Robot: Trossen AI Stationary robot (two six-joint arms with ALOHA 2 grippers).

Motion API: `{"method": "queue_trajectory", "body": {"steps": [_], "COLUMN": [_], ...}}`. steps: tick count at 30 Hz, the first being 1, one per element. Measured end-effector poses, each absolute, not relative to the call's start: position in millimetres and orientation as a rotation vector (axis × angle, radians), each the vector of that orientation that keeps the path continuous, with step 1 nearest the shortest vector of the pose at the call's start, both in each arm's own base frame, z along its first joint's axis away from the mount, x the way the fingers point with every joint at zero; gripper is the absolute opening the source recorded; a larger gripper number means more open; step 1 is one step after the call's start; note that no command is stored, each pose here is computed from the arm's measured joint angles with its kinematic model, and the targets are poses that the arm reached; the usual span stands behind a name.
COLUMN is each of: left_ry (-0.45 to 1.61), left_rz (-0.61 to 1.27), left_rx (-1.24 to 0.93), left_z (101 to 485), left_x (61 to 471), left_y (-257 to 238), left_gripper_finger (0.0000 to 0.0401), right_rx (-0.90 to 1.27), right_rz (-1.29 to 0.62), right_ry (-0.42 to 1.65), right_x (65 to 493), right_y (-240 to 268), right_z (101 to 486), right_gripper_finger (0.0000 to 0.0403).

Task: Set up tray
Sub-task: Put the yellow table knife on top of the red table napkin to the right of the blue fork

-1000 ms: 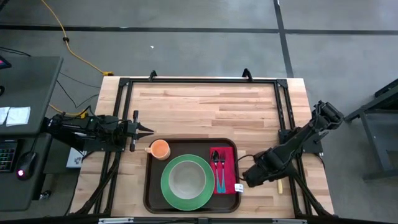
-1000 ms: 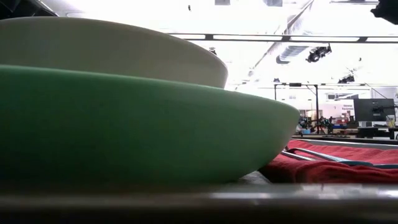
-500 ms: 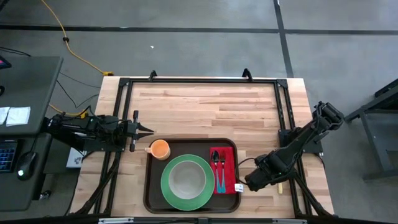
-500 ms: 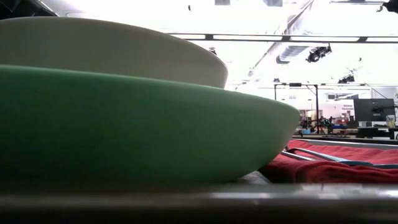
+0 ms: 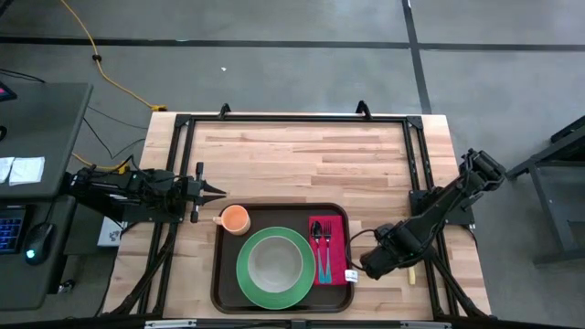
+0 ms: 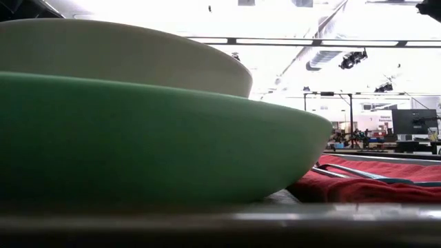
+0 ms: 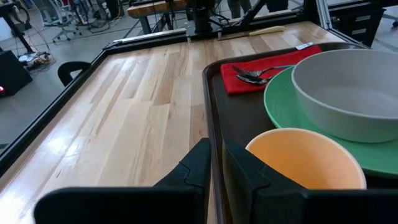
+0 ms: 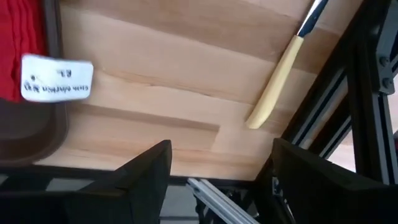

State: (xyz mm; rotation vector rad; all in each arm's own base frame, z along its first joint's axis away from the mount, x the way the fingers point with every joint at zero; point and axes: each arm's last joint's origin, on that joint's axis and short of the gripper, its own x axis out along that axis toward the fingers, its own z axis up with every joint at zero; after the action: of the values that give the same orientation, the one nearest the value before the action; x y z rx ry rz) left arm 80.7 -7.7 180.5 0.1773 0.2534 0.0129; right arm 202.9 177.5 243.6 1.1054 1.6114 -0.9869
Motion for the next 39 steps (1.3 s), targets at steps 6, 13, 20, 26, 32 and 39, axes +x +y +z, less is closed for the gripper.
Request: {"method": "queue_trajectory", "body": {"steps": [6, 13, 20, 26, 32, 39], "left_ry": [0.254, 0.254, 0.254, 0.255, 0.258, 0.257], "left_rz": [0.013, 0.013, 0.013, 0.013, 0.013, -0.001], "left_rx": [0.177, 0.177, 0.178, 0.178, 0.178, 0.166], "left_z": [180.5, 180.5, 180.4, 180.4, 180.0, 180.0], "left_x": [80.6, 80.7, 80.6, 80.6, 80.5, 80.5], "left_y": [-7.7, -7.7, -7.7, -7.7, -7.7, -8.1], "left_gripper_finger": [0.0074, 0.0074, 0.0074, 0.0074, 0.0074, 0.0074], "right_rx": [1.121, 1.153, 1.163, 1.185, 1.247, 1.29], "right_rz": [-1.006, -1.021, -1.025, -1.072, -1.037, -1.007], "right_ry": [1.605, 1.66, 1.657, 1.716, 1.805, 1.746], "right_x": [202.9, 201.7, 200.7, 196.3, 189.8, 187.9], "right_y": [177.5, 179.0, 181.0, 179.4, 174.8, 160.6], "right_z": [243.7, 244.3, 244.4, 228.8, 187.3, 154.6], "right_gripper_finger": [0.0257, 0.0257, 0.0257, 0.0256, 0.0256, 0.0256]}}
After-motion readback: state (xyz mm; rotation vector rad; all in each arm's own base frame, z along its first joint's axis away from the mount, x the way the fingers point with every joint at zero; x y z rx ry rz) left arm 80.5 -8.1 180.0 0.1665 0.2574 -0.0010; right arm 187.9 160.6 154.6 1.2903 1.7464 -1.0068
